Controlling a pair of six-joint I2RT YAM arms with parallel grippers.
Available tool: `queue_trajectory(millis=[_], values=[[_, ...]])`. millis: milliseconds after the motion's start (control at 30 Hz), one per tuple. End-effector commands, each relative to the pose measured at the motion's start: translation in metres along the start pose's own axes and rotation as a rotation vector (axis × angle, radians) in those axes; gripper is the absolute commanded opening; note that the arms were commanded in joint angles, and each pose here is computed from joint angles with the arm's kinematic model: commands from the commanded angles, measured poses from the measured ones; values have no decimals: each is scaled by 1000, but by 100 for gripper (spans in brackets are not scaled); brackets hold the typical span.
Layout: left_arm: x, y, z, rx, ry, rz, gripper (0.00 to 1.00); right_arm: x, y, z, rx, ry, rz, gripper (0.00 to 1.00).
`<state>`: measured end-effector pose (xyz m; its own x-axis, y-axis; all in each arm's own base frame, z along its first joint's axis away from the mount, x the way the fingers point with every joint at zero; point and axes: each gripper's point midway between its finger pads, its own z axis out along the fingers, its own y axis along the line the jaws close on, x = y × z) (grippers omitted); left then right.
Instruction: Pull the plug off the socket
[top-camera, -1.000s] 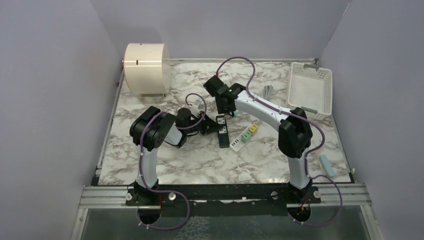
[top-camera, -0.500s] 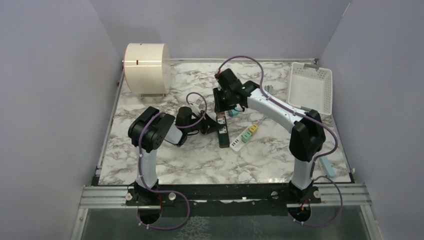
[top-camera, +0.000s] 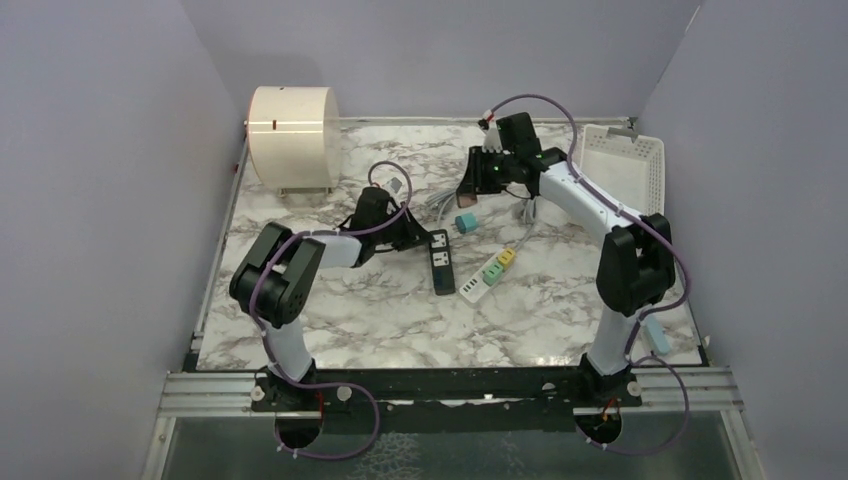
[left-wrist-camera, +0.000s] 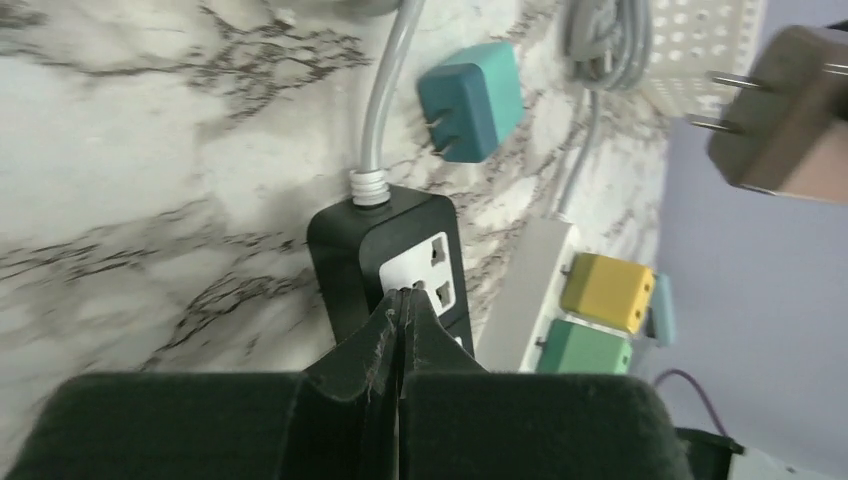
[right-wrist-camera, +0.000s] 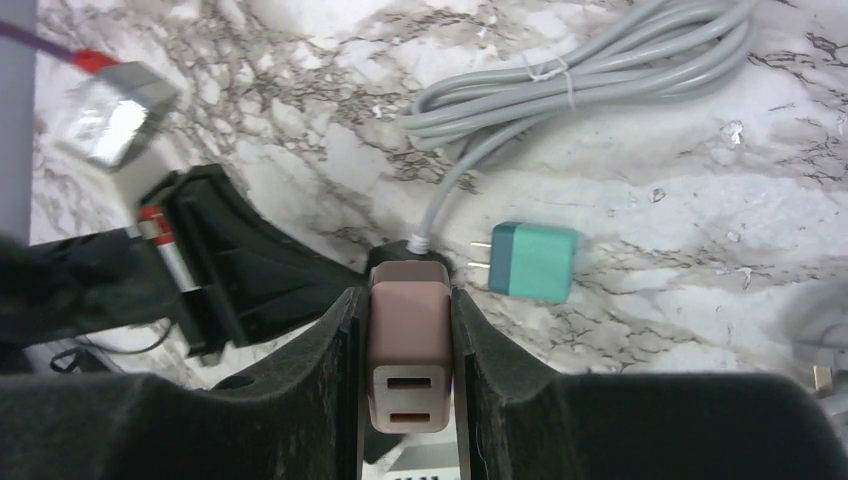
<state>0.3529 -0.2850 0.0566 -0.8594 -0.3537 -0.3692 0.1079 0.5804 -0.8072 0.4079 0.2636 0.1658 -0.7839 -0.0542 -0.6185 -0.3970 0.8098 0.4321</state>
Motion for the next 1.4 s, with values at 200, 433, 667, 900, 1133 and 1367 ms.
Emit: queue_trajectory(millis=[200, 433, 667, 900, 1133, 1367], values=[[-47, -53, -78, -116, -141, 332, 30, 18, -58, 41, 131, 32, 56, 1], [-23, -65, -101, -114, -109, 382, 46, 44, -81, 55, 171, 68, 106, 1], [24, -71, -96, -61, -12, 388, 51, 59, -95, 66, 184, 102, 141, 4], [67, -83, -68, 85, 66, 298, 52, 63, -104, 69, 207, 107, 163, 22], [94, -90, -33, 85, 126, 275, 52, 55, -112, 73, 113, 76, 264, 28], [98, -64, -9, -24, 103, 209, 51, 37, -110, 75, 50, 46, 281, 43]])
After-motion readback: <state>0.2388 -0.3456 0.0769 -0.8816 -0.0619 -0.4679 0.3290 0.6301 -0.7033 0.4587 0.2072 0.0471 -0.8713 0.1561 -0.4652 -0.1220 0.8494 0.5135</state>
